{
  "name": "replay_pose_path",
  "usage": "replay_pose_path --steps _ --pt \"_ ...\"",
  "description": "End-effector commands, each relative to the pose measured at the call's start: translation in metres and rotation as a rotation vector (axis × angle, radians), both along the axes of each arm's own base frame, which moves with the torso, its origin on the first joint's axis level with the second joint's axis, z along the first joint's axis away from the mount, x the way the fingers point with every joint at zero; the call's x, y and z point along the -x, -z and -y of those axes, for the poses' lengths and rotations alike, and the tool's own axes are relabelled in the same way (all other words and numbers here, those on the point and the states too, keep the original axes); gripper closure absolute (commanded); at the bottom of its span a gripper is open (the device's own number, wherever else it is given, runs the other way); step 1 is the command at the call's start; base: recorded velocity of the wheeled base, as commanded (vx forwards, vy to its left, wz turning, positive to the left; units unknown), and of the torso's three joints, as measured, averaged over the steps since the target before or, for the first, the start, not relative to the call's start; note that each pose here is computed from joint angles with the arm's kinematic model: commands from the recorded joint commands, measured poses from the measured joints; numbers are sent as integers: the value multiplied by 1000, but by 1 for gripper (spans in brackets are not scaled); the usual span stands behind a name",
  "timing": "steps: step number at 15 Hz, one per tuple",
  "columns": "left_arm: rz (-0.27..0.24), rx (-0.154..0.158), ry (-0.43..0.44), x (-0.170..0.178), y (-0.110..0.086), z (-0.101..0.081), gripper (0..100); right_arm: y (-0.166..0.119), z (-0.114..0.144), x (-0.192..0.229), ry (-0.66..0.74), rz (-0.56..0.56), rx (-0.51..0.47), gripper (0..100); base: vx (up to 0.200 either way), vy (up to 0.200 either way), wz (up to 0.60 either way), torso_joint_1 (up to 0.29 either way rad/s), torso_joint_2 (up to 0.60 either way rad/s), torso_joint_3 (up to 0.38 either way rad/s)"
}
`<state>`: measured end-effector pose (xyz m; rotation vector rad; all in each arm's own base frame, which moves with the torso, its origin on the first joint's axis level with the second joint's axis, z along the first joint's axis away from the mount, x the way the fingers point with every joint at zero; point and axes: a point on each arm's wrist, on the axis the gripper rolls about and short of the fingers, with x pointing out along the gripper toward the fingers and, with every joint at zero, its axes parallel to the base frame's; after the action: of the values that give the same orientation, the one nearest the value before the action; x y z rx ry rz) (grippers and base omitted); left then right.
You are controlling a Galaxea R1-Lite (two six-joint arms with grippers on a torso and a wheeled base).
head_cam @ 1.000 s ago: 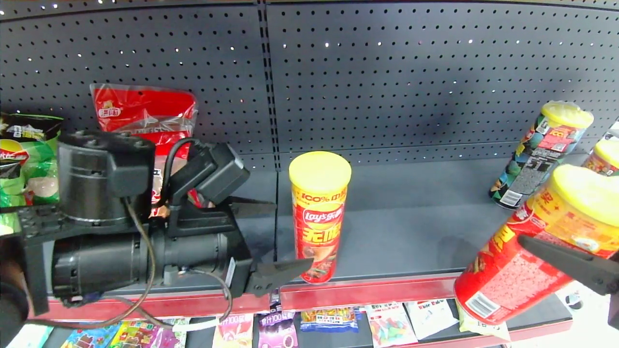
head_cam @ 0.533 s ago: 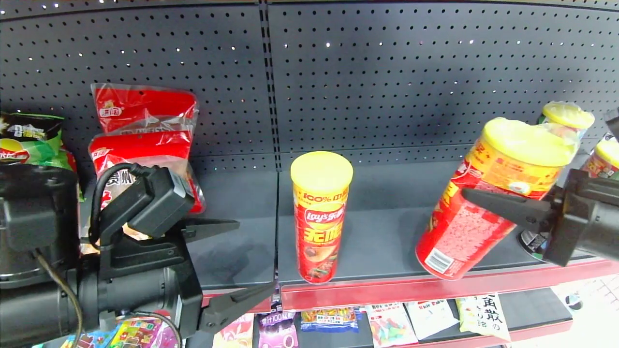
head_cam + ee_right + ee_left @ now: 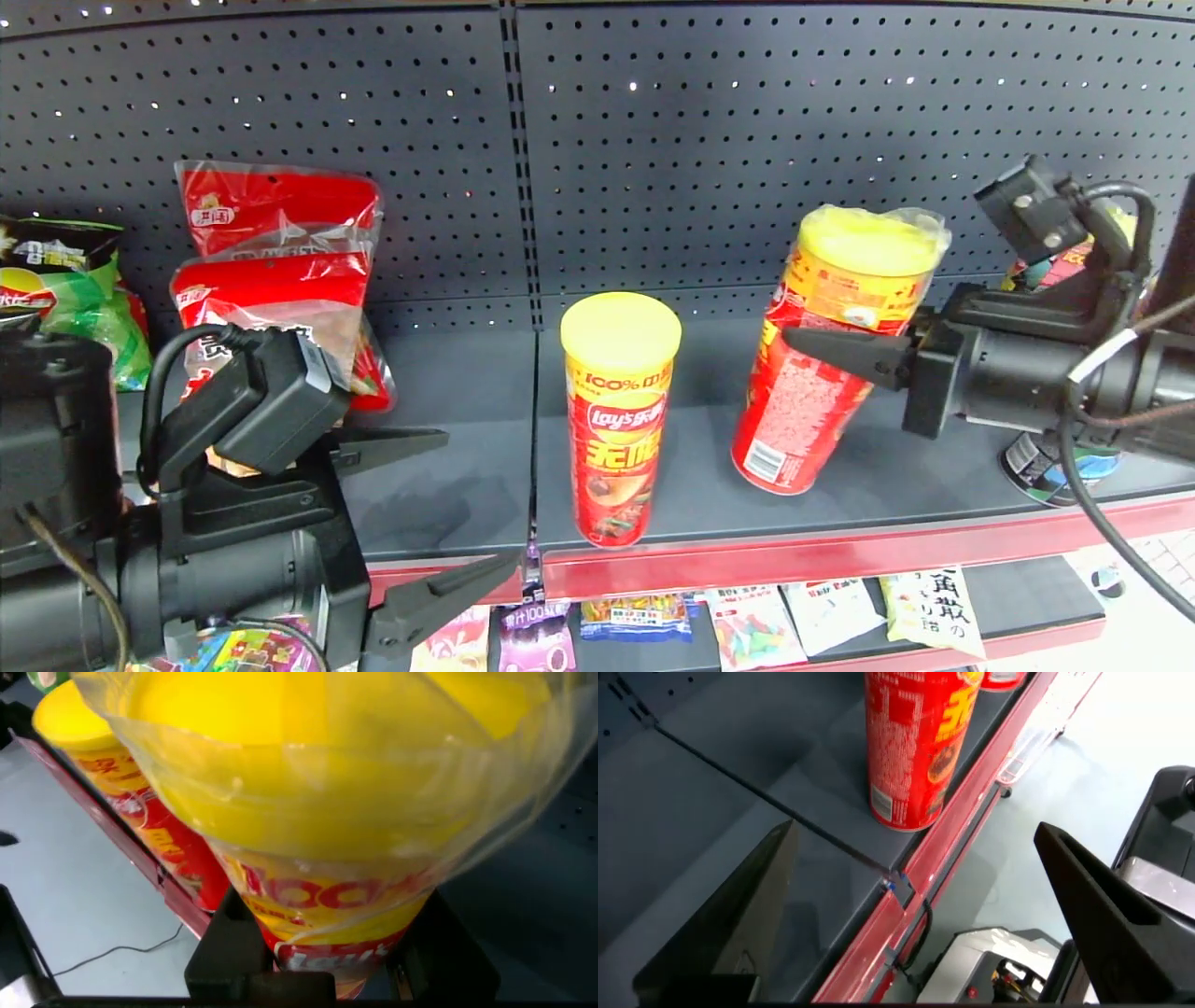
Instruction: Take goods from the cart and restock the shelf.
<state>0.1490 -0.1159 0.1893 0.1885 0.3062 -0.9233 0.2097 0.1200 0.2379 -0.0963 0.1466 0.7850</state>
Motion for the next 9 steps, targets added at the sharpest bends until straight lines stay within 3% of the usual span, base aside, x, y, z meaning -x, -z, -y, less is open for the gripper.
replay_pose_path --steps 1,5,9 --pt "-1 -2 -3 3 1 -2 0 6 -11 -20 -4 -14 27 100 0 0 0 0 0 0" --pt "-6 -16 -27 9 7 -7 0 9 -29 -53 -14 -14 39 100 0 0 0 0 0 0" --pt "-16 -4 -53 15 9 -12 0 5 -46 -84 -16 23 7 100 0 0 0 0 0 0"
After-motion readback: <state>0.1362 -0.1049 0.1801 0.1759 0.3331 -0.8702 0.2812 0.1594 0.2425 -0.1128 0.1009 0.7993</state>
